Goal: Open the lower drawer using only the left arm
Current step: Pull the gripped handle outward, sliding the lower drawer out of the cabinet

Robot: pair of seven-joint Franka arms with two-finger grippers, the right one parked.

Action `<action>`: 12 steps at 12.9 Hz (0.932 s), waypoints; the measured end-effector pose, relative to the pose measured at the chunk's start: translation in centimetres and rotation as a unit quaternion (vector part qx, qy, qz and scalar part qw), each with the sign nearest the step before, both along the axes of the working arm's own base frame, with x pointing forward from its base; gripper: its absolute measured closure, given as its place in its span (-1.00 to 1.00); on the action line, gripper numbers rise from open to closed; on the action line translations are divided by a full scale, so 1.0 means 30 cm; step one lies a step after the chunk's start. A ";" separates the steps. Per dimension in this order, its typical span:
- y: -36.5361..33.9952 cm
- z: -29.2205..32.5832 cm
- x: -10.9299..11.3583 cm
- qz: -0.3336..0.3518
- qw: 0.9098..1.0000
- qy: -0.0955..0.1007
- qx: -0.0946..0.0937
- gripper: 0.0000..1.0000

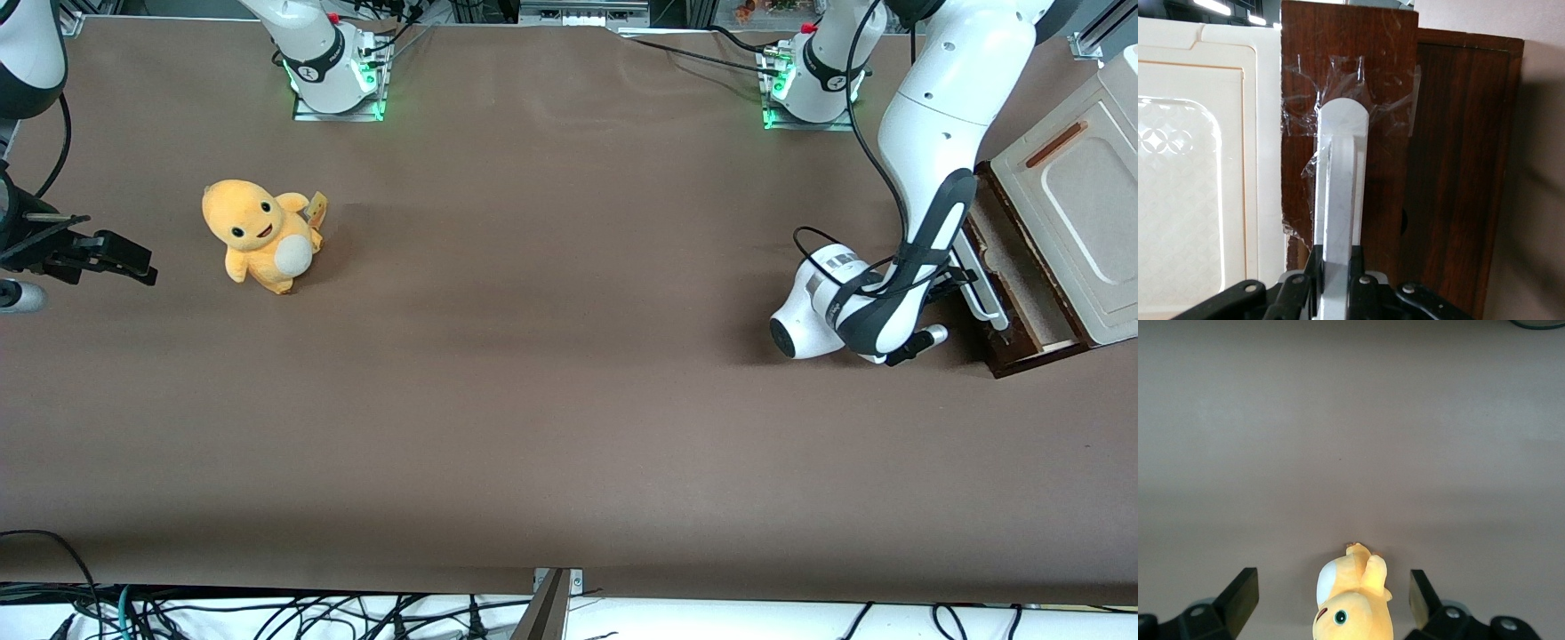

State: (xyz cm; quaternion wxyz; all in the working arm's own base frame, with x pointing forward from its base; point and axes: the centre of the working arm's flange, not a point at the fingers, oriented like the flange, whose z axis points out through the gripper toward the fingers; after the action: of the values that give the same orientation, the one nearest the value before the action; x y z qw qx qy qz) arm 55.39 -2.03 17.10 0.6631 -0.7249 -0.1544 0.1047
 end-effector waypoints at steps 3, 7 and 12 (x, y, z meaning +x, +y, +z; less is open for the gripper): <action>-0.012 0.004 0.004 0.002 1.000 -0.001 -0.003 0.63; -0.041 0.009 -0.001 0.007 1.000 0.001 -0.010 0.63; -0.069 0.014 -0.003 0.004 1.000 0.002 -0.012 0.63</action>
State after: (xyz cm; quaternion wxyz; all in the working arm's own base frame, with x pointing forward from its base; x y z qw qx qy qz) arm 55.30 -4.11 17.51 0.6542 -0.7320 -0.1546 0.1108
